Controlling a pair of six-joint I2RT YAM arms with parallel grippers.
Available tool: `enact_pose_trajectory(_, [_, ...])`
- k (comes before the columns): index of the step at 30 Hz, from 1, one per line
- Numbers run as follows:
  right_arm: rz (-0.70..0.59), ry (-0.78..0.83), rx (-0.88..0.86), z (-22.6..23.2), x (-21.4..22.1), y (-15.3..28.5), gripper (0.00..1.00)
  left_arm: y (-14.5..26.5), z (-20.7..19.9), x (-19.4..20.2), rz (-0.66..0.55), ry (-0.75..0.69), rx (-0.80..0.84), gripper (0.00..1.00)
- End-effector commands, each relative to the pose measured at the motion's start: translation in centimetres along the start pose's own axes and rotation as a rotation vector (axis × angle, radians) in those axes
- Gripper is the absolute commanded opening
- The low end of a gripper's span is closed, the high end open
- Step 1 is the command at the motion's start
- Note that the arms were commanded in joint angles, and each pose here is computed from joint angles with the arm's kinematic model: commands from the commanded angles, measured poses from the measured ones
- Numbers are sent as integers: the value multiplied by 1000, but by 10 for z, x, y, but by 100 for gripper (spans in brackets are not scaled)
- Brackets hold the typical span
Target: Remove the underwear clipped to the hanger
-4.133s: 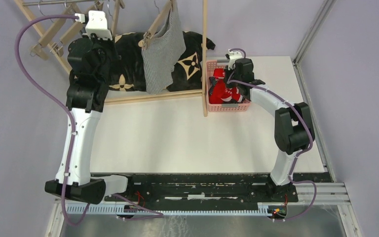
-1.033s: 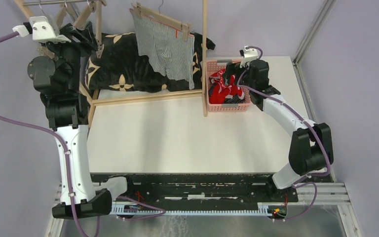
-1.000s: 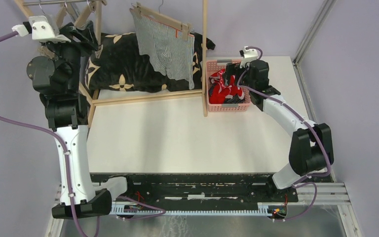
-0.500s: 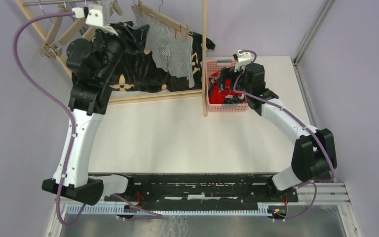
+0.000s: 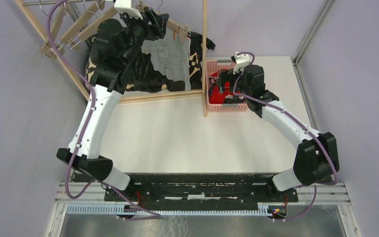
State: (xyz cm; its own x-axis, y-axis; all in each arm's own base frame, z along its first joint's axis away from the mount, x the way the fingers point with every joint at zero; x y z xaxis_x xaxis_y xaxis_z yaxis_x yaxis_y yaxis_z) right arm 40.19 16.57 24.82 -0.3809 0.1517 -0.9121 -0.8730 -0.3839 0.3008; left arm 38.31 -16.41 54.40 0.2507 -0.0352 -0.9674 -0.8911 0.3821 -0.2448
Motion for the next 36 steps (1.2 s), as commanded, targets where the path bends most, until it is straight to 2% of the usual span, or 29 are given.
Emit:
enact_pose_trajectory(1, [-62, 29, 5, 4, -17, 15, 100, -3, 10, -24, -77, -6, -74, 68])
enact_pose_trajectory(6, [-58, 38, 6, 4, -19, 15, 100, -16, 12, -7, -46, 21, -99, 68])
enact_pose_trajectory(13, [-55, 57, 8, 3, -20, 19, 100, -39, 1, -1, -67, 88, -58, 68])
enact_pose_trajectory(21, [-58, 65, 0, 4, -20, 21, 100, -60, -1, 23, -19, 101, -66, 68])
enact_pose_trajectory(36, [-48, 53, -1, 2, -13, 14, 100, -45, 9, 43, 74, 42, -170, 68])
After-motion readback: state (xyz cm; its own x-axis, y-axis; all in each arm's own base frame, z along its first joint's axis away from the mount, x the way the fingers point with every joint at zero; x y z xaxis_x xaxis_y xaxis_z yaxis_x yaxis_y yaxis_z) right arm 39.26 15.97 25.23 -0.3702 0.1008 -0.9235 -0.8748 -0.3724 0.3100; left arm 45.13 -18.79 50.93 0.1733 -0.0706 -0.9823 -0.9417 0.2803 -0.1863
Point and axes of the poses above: each gripper's point midway between its finger pads, its own y axis back along the fingers, its own z axis along the line the jaws close on, x = y × z, the point moved 4 cm from there along y, back along the fingers, and after that the axes turned 13 degrees about -y, right-handed, at the moved point
